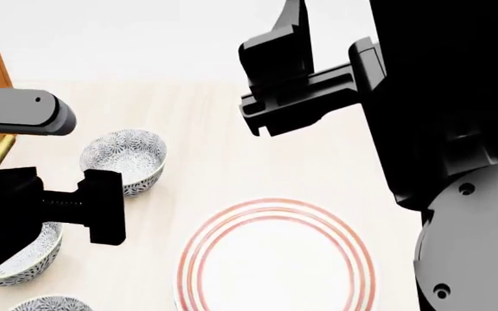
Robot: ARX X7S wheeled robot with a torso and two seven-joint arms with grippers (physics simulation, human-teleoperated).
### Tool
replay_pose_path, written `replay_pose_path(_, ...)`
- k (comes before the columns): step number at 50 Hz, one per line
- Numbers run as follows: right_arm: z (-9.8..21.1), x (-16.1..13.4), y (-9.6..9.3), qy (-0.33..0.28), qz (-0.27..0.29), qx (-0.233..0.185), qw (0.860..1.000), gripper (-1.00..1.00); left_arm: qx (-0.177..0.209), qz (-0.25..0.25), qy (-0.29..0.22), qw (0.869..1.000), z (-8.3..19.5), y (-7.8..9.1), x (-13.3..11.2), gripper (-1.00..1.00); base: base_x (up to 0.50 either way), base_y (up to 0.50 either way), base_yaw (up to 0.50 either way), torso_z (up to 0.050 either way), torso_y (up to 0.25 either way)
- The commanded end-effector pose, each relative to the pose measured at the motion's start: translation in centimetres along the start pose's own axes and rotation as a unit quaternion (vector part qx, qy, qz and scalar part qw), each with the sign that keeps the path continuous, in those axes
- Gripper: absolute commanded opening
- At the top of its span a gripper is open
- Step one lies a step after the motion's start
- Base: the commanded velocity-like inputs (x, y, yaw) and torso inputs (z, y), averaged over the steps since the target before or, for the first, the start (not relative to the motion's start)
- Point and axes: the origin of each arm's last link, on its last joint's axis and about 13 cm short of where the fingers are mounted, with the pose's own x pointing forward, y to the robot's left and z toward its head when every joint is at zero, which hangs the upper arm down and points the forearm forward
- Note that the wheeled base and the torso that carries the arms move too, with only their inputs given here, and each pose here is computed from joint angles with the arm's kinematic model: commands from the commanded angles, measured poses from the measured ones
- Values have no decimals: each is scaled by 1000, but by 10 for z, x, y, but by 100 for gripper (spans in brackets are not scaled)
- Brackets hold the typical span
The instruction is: Put the bowl at the front on the plate.
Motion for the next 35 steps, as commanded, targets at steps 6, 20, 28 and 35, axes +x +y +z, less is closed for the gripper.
replay_pose_path(6,-3,-1,0,3,-2,2,1000,100,-13,-8,32,999,-19,-1,7,100,0,0,0,0,0)
replay_pose_path(20,-4,-3,0,2,-3,3,1000,100,-3,-2,46,999,-31,0,10,100,0,0,0,0,0)
replay_pose_path(28,-4,-3,0,2,-4,4,1000,100,2,9,50,999,-36,3,15,100,0,0,0,0,0)
replay_pose_path(35,-3,-2,0,1,-3,3,1000,100,11,14,57,998,-43,3,18,100,0,0,0,0,0)
